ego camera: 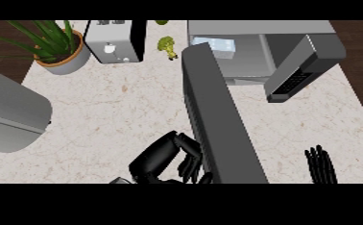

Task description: Pick up the milk, place it into the microwave and close the microwave

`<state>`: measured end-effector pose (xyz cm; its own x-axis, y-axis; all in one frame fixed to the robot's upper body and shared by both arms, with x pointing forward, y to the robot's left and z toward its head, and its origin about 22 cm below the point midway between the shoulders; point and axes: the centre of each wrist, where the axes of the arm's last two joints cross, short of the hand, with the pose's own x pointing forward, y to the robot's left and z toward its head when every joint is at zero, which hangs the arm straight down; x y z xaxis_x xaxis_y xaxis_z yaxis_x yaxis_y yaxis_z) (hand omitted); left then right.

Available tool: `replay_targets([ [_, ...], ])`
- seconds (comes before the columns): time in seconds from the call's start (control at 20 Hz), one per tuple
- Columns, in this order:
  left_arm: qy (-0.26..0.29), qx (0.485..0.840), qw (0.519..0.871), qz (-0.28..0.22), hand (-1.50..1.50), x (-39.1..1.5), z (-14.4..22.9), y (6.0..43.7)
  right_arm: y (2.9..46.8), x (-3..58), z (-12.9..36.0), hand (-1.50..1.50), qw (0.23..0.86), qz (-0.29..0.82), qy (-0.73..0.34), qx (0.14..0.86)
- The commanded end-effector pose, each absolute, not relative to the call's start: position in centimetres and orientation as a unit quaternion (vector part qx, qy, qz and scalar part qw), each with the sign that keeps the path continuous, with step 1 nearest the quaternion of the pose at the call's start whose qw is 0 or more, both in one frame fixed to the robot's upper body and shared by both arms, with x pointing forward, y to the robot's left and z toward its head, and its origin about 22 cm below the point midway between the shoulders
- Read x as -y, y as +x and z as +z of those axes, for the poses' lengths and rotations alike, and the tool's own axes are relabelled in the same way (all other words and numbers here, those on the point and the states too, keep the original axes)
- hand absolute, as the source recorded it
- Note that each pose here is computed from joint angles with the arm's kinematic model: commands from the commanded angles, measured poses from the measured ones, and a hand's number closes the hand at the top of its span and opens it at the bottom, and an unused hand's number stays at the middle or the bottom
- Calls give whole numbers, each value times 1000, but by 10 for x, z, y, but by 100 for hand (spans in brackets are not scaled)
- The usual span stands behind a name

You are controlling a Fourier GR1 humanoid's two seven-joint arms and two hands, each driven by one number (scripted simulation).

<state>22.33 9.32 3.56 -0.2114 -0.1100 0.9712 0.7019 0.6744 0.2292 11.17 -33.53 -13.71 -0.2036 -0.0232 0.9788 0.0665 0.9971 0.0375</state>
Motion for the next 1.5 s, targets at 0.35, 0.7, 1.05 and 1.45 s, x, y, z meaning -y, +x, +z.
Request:
replay_targets([
  [0.35,-189,663,588,-423,150,-15,4,224,108,352,-96,-150,568,-17,78,819],
  [0.7,-169,640,633,-403,150,0,-4,232,119,336,-72,-150,534,-3,121,837],
  [1.05,-165,698,632,-291,-150,1,10,255,135,332,-35,-150,518,30,144,843],
  [1.45,-114,739,634,-200,150,-1,28,293,142,322,-15,-150,508,39,181,841],
])
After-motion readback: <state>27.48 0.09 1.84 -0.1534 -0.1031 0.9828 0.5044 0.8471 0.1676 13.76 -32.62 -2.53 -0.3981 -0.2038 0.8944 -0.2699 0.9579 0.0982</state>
